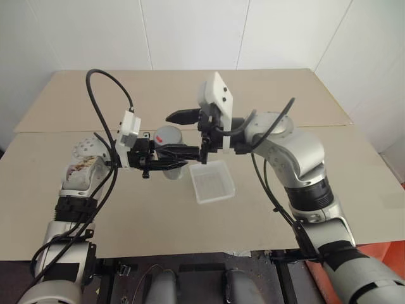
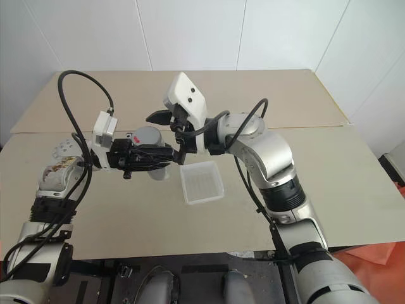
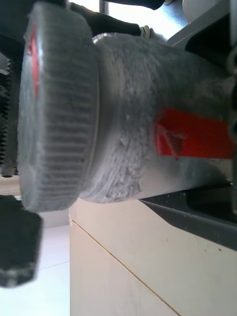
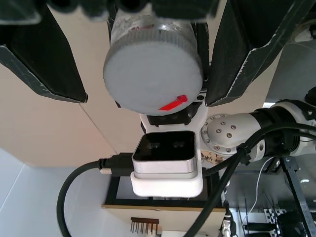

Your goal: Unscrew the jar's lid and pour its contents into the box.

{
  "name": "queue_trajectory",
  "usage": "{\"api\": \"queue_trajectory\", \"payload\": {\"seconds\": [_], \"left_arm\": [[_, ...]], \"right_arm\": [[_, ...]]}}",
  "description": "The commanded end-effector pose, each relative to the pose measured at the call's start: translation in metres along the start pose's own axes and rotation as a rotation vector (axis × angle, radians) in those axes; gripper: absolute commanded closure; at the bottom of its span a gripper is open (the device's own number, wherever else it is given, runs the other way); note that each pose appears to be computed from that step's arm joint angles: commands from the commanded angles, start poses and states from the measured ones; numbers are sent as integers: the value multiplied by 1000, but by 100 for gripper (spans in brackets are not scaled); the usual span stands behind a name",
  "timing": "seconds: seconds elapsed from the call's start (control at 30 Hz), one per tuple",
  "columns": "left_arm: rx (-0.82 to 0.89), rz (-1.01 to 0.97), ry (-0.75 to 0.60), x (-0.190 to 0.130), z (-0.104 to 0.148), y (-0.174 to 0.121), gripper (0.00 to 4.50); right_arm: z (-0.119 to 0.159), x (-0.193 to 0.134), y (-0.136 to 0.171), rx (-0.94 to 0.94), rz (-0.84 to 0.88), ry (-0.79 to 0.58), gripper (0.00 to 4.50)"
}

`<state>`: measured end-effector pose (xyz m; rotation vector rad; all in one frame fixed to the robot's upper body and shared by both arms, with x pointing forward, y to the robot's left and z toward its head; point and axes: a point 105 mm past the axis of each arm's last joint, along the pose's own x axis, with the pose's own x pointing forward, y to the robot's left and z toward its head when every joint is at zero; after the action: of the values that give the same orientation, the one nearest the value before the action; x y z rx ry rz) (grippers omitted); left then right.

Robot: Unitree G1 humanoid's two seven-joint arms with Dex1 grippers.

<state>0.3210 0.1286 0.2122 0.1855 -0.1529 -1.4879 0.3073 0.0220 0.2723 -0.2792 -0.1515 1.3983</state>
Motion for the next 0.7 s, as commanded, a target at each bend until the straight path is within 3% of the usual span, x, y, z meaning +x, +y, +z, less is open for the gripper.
{"api": "queue_trajectory", "payload": {"seconds": [0.03,0.13,0.3,0.33,0.5,0.7], "left_arm": [[64,-4,-16,0,14,2,257],[65,-2,-14,-1,14,2,257],[64,-2,-9,-1,13,1,257],[64,-2,-9,-1,13,1,257],[63,-6,3,-1,10,0,257],[54,-1,41,-4,-1,0,257]], "right_arm": [[15,3,2,-47,13,-18,5],[15,4,3,-45,20,-17,21],[18,4,4,-36,28,-27,167],[18,3,4,-34,30,-29,178],[24,0,2,-7,21,-55,178],[37,-33,-31,7,-143,-106,178]]}}
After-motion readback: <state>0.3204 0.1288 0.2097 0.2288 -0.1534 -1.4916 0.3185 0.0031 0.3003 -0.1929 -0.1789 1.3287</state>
